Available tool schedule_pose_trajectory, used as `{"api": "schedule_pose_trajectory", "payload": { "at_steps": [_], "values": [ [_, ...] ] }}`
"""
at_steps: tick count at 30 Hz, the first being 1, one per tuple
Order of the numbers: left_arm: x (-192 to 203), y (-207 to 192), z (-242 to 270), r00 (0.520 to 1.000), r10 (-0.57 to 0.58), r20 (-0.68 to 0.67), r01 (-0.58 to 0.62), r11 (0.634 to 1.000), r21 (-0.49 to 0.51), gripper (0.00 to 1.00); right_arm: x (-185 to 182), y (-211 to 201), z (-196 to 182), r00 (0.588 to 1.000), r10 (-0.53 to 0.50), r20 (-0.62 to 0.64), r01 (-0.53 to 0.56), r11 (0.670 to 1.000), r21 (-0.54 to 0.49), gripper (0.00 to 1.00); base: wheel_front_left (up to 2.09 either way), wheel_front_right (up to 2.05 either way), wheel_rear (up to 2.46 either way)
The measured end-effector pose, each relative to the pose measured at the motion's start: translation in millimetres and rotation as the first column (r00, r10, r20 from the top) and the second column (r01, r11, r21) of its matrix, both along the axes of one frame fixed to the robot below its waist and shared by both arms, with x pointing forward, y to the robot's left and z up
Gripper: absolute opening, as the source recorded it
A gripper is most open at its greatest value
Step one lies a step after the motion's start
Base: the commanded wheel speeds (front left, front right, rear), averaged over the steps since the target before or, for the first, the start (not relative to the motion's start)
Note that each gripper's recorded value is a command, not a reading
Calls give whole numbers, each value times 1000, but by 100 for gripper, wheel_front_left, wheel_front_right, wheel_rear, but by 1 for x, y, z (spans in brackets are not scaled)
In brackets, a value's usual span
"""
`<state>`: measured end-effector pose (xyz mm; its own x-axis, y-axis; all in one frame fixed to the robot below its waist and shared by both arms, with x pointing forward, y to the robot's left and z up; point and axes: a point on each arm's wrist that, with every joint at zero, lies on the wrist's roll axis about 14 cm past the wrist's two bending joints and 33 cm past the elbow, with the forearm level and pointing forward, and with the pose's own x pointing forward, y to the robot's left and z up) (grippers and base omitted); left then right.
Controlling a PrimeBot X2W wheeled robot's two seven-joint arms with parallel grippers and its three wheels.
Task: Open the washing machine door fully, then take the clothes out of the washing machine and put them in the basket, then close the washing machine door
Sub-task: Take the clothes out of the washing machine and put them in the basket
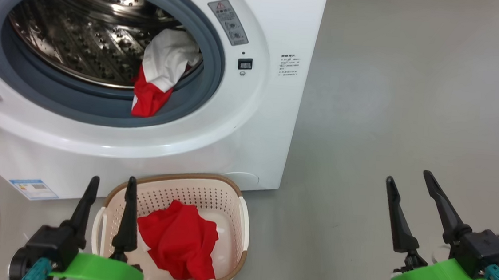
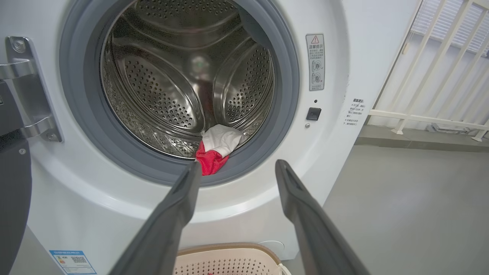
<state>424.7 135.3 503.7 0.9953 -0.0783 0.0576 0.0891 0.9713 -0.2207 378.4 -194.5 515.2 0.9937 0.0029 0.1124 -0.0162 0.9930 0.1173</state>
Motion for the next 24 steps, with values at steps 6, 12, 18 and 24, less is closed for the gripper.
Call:
{"api": "schedule_pose_trajectory", "payload": {
  "at_steps": [6, 12, 18, 24],
  "values": [
    [-15, 10, 16, 998, 28, 53, -29, 999, 23, 100, -16, -10, 4, 999, -34, 11, 34, 999, 1, 100, 0, 0, 0],
    [-31, 14, 15, 998, 38, 52, -41, 998, 41, 100, -32, -20, 8, 997, -70, 24, 70, 998, 2, 100, 0, 0, 0],
    [-48, 17, 8, 999, 43, 29, -45, 997, 59, 100, -47, -23, 7, 996, -84, 23, 84, 996, 8, 100, 0, 0, 0],
    [-54, 18, 9, 999, 44, 31, -46, 997, 64, 100, -52, -22, 10, 996, -82, 33, 81, 997, 13, 100, 0, 0, 0]
  ]
}}
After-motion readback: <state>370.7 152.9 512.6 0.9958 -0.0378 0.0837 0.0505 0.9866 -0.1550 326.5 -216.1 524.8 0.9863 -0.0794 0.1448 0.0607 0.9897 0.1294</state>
